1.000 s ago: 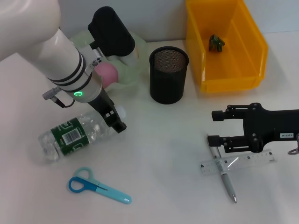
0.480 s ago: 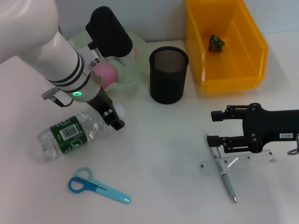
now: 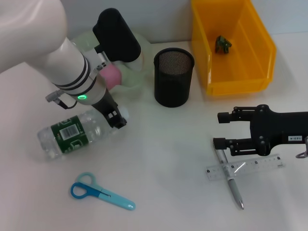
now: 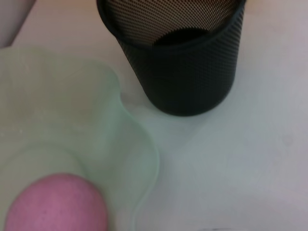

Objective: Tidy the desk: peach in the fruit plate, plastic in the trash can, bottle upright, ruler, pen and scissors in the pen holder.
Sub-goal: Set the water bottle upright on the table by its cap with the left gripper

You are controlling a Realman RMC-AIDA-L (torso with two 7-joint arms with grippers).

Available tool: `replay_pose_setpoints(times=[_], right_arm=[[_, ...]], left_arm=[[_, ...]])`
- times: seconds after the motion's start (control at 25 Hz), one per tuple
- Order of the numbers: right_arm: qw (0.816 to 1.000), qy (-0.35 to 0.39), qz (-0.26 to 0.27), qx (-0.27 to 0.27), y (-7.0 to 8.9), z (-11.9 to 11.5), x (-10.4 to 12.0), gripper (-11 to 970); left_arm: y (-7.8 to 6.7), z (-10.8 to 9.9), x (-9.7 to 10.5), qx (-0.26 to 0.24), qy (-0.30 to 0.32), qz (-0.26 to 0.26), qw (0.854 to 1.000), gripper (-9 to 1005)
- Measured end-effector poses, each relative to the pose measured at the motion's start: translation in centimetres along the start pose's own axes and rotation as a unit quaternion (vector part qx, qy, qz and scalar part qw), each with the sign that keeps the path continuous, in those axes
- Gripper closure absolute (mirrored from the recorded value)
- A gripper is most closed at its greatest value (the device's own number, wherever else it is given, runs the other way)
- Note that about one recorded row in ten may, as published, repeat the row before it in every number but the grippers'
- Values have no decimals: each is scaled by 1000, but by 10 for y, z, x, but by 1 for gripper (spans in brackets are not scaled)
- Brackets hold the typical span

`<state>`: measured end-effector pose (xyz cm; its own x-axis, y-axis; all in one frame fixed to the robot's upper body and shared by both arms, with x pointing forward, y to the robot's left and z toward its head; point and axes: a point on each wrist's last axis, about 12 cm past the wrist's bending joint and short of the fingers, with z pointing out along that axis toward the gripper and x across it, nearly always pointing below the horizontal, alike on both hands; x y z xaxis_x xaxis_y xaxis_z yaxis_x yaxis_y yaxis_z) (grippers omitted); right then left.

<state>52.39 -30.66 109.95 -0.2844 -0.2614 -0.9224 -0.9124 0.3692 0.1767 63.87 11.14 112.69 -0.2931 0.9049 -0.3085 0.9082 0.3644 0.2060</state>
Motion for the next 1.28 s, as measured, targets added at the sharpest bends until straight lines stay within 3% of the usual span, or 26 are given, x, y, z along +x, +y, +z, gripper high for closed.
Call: replay_pose_setpoints(times=[0.12,0.64,0.68,0.76,1.08,1.28], right_arm=[[1000,0,1,1,0,0,0,219],[1000,-3,2,5,0,-4,2,219],[1000,-3,2,5,0,-4,2,219],[1000,-2,2,5,0,-4,1,219],[1000,-2,0,3,0,-5,0,219],[1000,-2,0,3,-1,-5,0,219]], left_arm=[[0,-2,-2,-2,-5,0,1000,546],[1,-39,-2,18,-55,-28,998,548],[5,-55,2,19,-84,-44,995,548],[10,-66,7,18,-97,-61,993,549],[32,-92,26,31,-140,-139,980,550],[39,-99,34,36,-155,-163,974,548]])
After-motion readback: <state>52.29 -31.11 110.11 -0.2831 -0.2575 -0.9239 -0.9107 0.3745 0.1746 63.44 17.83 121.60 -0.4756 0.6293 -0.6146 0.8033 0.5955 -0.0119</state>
